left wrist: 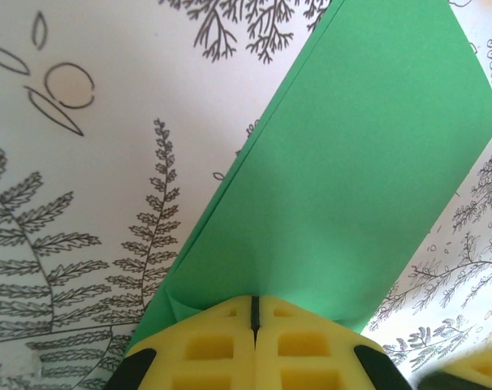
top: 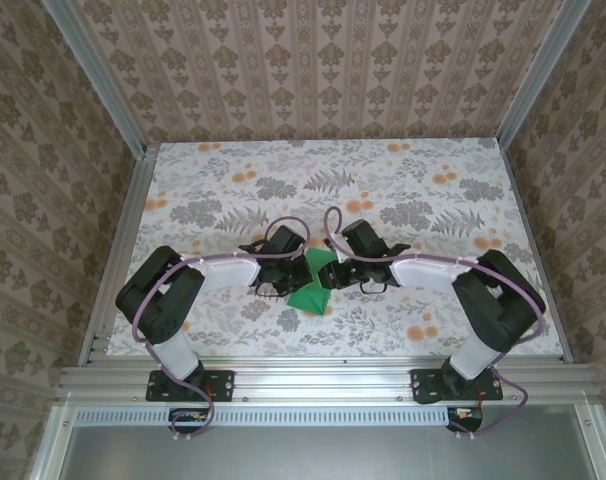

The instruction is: Fold a paper plane with a square sheet of paper (pick it up from the middle)

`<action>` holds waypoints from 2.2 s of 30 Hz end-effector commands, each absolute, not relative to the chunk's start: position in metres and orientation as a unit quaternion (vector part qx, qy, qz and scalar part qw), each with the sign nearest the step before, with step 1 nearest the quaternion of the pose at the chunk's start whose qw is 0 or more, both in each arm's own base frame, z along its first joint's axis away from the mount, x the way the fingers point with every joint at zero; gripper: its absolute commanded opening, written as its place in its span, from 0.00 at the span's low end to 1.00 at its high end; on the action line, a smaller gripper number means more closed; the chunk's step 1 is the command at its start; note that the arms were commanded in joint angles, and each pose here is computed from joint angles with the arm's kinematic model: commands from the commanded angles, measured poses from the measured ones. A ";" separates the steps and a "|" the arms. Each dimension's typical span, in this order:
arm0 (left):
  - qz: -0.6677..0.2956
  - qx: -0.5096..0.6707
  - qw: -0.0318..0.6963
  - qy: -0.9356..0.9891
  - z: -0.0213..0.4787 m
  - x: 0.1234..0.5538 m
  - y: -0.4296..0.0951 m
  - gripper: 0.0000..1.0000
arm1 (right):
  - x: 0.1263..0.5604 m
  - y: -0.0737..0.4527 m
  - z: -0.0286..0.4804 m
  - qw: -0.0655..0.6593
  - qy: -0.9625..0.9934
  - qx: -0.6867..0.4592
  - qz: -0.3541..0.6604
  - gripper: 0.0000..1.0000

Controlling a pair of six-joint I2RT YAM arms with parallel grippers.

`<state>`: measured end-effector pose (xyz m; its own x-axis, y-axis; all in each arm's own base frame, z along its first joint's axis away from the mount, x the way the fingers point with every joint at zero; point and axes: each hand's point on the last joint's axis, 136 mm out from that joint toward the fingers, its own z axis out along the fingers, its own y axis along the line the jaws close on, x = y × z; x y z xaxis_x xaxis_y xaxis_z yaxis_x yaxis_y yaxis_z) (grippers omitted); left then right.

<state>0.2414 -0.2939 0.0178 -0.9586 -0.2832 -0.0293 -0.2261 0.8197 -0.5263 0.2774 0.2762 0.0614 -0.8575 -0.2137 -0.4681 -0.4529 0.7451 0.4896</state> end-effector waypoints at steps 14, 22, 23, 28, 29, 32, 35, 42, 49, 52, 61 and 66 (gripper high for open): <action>-0.212 -0.136 0.025 0.967 -0.005 0.220 -0.273 0.01 | 0.220 0.307 0.067 0.067 0.901 -0.122 0.410 0.16; -0.213 -0.127 0.024 0.968 -0.002 0.220 -0.275 0.01 | 0.212 0.303 0.041 0.020 0.917 -0.111 0.382 0.16; -0.212 -0.128 0.024 0.969 -0.002 0.219 -0.274 0.01 | 0.213 0.301 0.038 0.019 0.920 -0.110 0.375 0.16; -0.211 -0.128 0.022 0.969 -0.004 0.219 -0.274 0.01 | 0.207 0.292 0.027 0.008 0.930 -0.113 0.350 0.16; -0.212 -0.128 0.022 0.968 -0.003 0.219 -0.274 0.01 | 0.207 0.291 0.026 0.008 0.931 -0.114 0.347 0.16; -0.212 -0.128 0.022 0.969 -0.003 0.219 -0.274 0.00 | 0.205 0.290 0.025 0.004 0.931 -0.118 0.344 0.16; -0.212 -0.127 0.021 0.969 -0.003 0.218 -0.274 0.00 | 0.206 0.292 0.027 0.002 0.930 -0.120 0.348 0.16; -0.206 -0.133 0.021 0.969 -0.005 0.216 -0.270 0.00 | 0.212 0.297 0.058 0.034 0.922 -0.128 0.364 0.17; -0.210 -0.136 0.024 0.968 -0.003 0.218 -0.272 0.00 | 0.202 0.300 0.053 0.051 0.936 -0.152 0.313 0.17; -0.211 -0.136 0.025 0.968 -0.003 0.219 -0.272 0.00 | 0.200 0.299 0.047 0.065 0.943 -0.167 0.281 0.17; -0.212 -0.133 0.023 0.968 -0.003 0.218 -0.273 0.00 | 0.204 0.293 0.040 0.076 0.951 -0.180 0.240 0.17; -0.210 -0.131 0.021 0.969 -0.005 0.216 -0.273 0.00 | 0.203 0.290 0.033 0.070 0.955 -0.177 0.229 0.17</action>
